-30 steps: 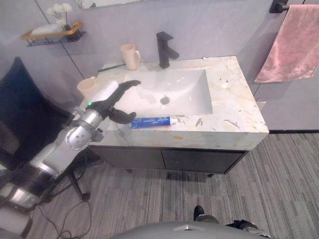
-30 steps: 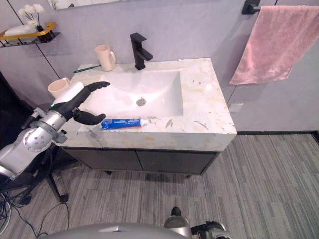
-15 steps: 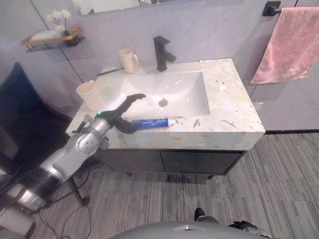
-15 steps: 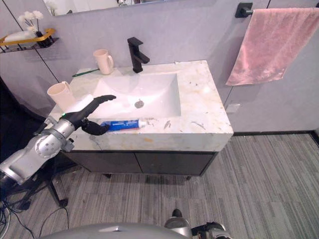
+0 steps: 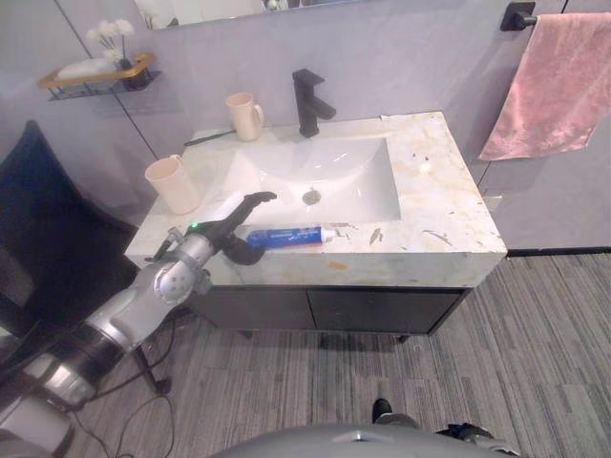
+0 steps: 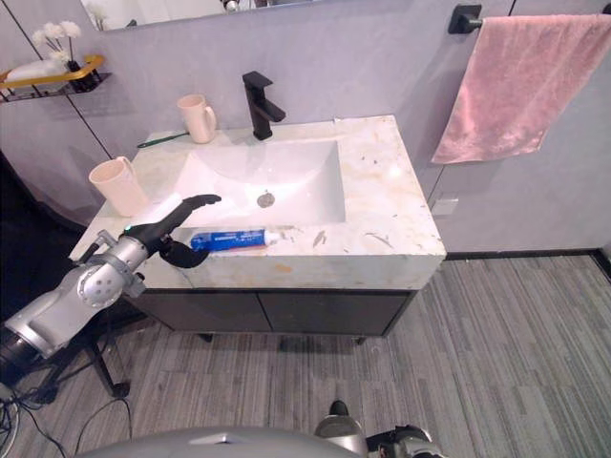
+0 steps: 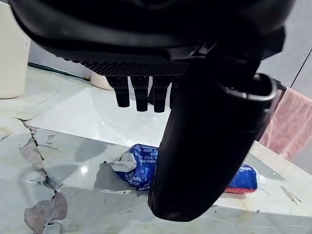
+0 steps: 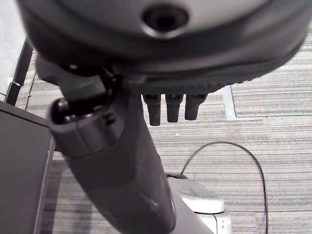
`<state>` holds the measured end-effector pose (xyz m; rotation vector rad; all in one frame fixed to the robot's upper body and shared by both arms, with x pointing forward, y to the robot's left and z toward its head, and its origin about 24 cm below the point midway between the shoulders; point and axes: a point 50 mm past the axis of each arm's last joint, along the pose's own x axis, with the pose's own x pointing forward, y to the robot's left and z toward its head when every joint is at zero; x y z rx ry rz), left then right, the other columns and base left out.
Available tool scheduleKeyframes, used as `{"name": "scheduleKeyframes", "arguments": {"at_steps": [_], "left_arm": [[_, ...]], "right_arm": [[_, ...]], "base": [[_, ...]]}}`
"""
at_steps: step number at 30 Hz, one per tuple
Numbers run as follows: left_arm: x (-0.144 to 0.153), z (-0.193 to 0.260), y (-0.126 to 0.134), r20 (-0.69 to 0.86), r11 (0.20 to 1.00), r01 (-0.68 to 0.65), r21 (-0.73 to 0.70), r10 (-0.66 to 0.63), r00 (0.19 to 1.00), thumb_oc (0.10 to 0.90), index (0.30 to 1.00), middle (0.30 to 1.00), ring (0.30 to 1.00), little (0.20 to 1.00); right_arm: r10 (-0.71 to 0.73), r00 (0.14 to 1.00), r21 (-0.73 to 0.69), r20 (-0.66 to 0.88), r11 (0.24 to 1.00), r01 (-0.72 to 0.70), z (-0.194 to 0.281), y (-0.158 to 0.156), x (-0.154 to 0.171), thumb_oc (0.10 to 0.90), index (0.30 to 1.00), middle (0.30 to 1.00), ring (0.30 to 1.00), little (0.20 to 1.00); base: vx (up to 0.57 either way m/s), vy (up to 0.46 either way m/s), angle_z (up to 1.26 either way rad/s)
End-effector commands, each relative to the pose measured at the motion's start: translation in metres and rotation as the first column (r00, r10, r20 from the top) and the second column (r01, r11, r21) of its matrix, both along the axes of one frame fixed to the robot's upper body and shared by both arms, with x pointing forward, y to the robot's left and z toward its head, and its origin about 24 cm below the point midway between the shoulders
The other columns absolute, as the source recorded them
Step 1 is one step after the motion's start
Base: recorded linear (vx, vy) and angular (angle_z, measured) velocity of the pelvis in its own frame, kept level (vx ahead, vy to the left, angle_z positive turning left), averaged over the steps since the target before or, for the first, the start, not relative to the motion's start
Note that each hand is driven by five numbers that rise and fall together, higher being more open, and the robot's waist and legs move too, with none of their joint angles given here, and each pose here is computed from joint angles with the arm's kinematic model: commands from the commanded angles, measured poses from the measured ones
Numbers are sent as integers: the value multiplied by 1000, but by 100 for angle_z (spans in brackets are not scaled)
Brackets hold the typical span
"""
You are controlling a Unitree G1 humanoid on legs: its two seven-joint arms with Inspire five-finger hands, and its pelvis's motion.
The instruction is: Organize the bathroom.
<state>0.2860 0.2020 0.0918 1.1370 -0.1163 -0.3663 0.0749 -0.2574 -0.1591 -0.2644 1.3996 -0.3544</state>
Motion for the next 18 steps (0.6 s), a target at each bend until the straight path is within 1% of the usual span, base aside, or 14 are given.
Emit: {"name": "scheduleKeyframes", "arguments": {"at_steps": [1, 10, 11, 12, 13, 14, 15, 16, 17, 18], "left_arm": [[27, 67, -4, 306, 999, -5, 36, -7, 952, 800, 900, 900, 900, 900], [30, 67, 2, 329, 998, -46, 36, 31, 944, 800, 900, 900, 900, 900], [30, 67, 2, 325, 998, -47, 37, 32, 945, 764, 846, 846, 846, 846], [30, 67, 2, 322, 998, -48, 38, 33, 946, 764, 846, 846, 846, 846], [31, 65, 3, 313, 998, -52, 46, 35, 949, 709, 764, 764, 764, 764], [31, 64, 3, 307, 997, -55, 52, 36, 951, 701, 752, 752, 752, 752], [31, 62, 3, 294, 997, -57, 61, 37, 955, 670, 705, 705, 705, 705], [32, 61, 3, 285, 996, -61, 72, 38, 958, 596, 594, 594, 594, 594], [32, 60, 4, 273, 994, -67, 84, 42, 961, 554, 531, 531, 531, 531], [32, 58, 4, 265, 993, -71, 92, 44, 963, 532, 498, 498, 498, 498]], "right_arm": [[13, 1000, -1, 22, 1000, -13, 2, 6, 18, 800, 900, 900, 900, 900], [2, 1000, 3, 20, 1000, -2, 1, 7, 16, 800, 900, 900, 900, 900], [1, 1000, 4, 20, 1000, -1, 1, 7, 16, 800, 900, 900, 900, 900], [0, 1000, 5, 20, 1000, -1, 1, 7, 16, 800, 900, 900, 900, 900], [-4, 1000, 5, 21, 1000, 4, 1, 7, 16, 800, 900, 900, 900, 900], [-5, 1000, 5, 22, 1000, 5, 1, 7, 16, 800, 900, 900, 900, 900], [-6, 1000, 4, 22, 1000, 6, 1, 7, 15, 800, 900, 900, 900, 900], [-7, 1000, 4, 23, 1000, 7, 1, 7, 16, 800, 900, 900, 900, 900], [-8, 1000, 4, 24, 1000, 8, 1, 7, 16, 800, 900, 900, 900, 900], [-9, 1000, 5, 24, 1000, 9, 1, 7, 16, 800, 900, 900, 900, 900]], "base": [[0, 0, 0], [0, 0, 0], [0, 0, 0], [0, 0, 0], [0, 0, 0], [0, 0, 0], [0, 0, 0], [0, 0, 0], [0, 0, 0], [0, 0, 0]]}}
